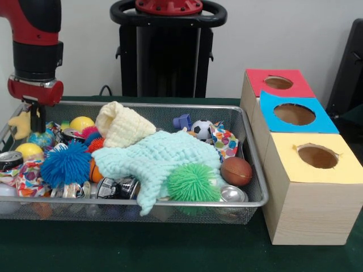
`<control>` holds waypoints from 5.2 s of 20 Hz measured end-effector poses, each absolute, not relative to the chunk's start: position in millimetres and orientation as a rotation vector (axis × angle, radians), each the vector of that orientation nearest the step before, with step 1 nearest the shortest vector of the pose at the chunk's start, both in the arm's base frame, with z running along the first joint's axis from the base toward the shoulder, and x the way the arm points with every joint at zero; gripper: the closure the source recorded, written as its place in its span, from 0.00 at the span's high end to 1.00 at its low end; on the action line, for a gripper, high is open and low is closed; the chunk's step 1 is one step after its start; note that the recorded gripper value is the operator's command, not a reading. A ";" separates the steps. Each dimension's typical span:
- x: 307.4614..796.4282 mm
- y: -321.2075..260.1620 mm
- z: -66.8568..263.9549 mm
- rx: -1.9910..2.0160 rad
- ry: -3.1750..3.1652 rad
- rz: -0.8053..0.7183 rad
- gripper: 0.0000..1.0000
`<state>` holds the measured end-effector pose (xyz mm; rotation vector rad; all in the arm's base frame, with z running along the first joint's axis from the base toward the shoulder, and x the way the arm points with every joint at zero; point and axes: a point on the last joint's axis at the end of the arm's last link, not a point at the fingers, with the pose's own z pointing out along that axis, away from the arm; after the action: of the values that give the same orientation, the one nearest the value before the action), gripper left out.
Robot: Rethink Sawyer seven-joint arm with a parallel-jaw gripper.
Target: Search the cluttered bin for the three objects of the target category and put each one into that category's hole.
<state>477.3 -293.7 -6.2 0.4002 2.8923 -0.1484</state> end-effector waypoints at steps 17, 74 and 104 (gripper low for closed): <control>495.1 -286.2 13.8 0.341 2.877 -0.185 1.00; 495.4 -276.4 -14.1 0.379 2.884 -0.072 0.00; 514.2 -274.9 15.4 0.320 2.871 -0.129 0.00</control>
<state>514.2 -274.9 15.4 0.3204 2.8712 -0.1289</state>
